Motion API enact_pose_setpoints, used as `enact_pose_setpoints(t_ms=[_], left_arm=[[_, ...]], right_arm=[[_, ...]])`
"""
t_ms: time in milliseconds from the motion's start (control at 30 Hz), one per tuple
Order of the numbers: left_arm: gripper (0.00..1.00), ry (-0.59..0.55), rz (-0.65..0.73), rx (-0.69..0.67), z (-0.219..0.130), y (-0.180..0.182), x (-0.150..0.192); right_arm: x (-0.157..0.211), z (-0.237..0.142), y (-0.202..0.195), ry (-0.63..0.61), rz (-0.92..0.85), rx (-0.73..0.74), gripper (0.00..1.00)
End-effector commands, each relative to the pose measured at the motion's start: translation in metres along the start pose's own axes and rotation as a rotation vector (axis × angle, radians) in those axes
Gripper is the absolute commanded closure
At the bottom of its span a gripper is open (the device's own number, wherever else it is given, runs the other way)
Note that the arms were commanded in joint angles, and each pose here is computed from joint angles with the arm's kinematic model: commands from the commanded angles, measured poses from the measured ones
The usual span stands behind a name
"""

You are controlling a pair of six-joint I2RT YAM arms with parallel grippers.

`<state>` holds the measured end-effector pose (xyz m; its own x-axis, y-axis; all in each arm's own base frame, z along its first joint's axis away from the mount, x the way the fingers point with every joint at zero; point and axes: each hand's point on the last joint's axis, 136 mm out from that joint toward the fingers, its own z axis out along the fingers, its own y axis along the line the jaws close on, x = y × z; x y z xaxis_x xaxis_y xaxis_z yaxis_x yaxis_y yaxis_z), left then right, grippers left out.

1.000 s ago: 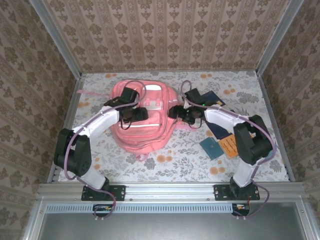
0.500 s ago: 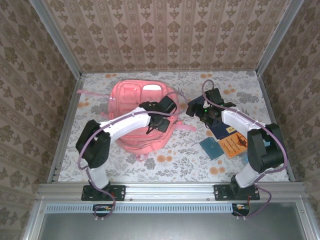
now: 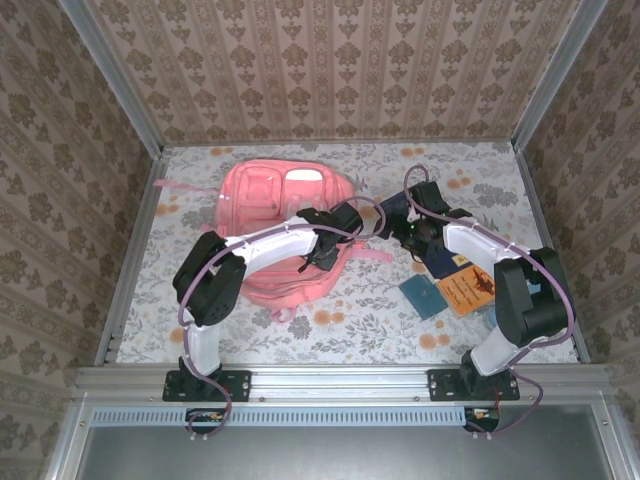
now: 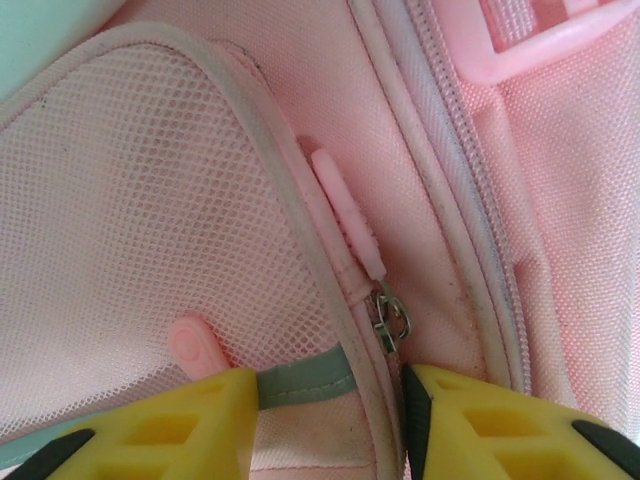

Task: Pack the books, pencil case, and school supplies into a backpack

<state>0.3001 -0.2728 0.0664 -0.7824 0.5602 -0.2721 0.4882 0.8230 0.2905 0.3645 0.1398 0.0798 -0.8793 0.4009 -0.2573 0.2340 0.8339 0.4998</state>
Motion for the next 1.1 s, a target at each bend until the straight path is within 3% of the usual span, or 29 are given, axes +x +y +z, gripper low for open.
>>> enact_pose_setpoints(t_ms=[0,133,200,333,467,567,867,1067], left_arm=[[0.55,0.043,0.042,-0.053,0.004,0.007,0.006],[0.42,0.12,0.113,-0.042,0.012,0.003,0.02],[0.42,0.142,0.125,-0.065,0.015,0.005,0.023],[0.54,0.145,0.131,-0.078,0.016,0.006,0.02],[0.77,0.122,0.132,-0.067,0.007,0.007,0.012],[0.87,0.066,0.124,-0.09,-0.013,0.018,0.001],[0.9,-0.181,0.047,-0.077,-0.099,0.065,-0.025],[0.93,-0.318,-0.025,-0.052,-0.134,0.094,-0.035]], right_arm=[[-0.003,-0.008,0.0,-0.024,0.01,-0.001,0.15],[-0.004,-0.008,-0.001,-0.027,0.014,0.004,0.16],[-0.004,-0.007,-0.002,-0.028,0.015,0.009,0.16],[-0.006,-0.007,-0.004,-0.032,0.01,0.019,0.16],[-0.011,-0.012,-0.002,-0.056,-0.038,0.023,0.17],[-0.017,-0.019,0.005,-0.09,-0.117,0.004,0.17],[-0.014,-0.033,0.049,-0.118,-0.507,-0.091,0.18],[0.007,-0.047,0.105,-0.088,-0.708,-0.307,0.24]])
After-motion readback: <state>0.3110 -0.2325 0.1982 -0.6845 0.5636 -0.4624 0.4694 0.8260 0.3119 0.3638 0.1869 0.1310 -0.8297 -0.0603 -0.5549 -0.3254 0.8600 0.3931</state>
